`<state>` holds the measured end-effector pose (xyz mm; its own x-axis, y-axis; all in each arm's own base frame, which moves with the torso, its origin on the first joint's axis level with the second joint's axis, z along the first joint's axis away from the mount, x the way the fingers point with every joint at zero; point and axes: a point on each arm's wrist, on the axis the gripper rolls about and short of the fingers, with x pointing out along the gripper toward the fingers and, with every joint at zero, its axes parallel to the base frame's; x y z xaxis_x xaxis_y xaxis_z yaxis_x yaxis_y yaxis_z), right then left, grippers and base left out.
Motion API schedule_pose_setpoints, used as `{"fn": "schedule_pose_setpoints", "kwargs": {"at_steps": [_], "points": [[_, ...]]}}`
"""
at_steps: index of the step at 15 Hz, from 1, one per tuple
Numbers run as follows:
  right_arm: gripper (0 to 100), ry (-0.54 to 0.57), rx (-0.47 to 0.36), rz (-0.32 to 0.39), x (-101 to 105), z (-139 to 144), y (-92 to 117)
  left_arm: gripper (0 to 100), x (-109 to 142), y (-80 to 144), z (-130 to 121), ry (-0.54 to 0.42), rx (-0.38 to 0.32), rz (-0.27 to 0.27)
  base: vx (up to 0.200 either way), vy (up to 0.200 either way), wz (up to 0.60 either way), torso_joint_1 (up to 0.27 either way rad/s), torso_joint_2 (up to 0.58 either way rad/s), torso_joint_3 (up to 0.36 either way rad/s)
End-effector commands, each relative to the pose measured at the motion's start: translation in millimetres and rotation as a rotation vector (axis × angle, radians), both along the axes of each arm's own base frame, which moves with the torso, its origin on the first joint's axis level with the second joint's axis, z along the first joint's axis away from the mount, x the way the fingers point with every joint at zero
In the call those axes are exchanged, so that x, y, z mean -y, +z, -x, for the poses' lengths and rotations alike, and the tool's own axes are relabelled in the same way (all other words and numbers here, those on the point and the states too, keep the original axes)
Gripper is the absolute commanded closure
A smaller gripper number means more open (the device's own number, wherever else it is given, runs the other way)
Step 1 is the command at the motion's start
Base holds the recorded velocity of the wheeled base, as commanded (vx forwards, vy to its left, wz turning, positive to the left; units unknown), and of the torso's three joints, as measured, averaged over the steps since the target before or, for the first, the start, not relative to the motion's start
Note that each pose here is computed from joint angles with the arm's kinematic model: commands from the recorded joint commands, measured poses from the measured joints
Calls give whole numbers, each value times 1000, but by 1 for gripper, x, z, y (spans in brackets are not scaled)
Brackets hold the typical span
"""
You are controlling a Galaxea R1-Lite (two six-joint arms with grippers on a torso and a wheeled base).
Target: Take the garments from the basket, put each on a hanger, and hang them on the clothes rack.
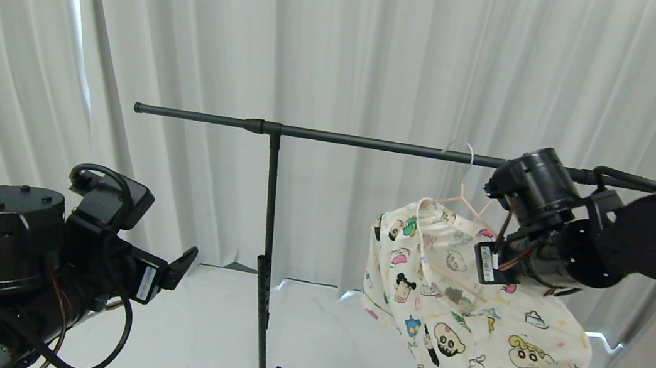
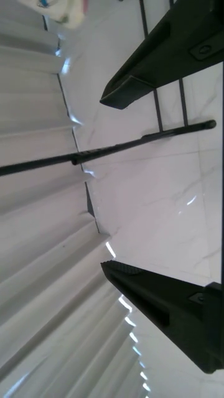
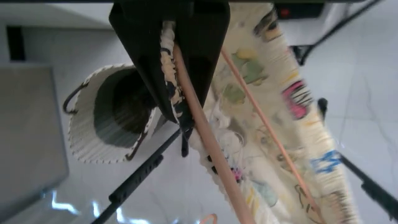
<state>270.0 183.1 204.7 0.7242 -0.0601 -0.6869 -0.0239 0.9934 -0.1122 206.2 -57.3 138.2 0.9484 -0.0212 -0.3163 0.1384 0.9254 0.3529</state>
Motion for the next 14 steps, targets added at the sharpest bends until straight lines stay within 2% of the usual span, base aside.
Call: {"fn": "schedule_pose_setpoints", "kwargs": {"at_steps": [1,5,9,11,14], "points": [[100,-64,-24,-9,-32,-22,-17,0,1,0,-2,6,1,-2,0,0,0,0,0,0],[100,-79,-7,-30,-34,-24,-14,0,1,-1,-2,8,-3,3,0,0,0,0,0,0],[100,-85,25,-47,-37,-29,-8,0,2,-1,-2,3,-6,2,200,0,0,-1,-5,-1],[100,-108,45,-20,-39,-32,-9,0,2,-1,-2,3,-6,2,200,0,0,15,5,-10],[100,-109,46,-19,-39,-32,-9,0,2,-1,-2,3,-3,3,200,0,0,1,1,1]]}}
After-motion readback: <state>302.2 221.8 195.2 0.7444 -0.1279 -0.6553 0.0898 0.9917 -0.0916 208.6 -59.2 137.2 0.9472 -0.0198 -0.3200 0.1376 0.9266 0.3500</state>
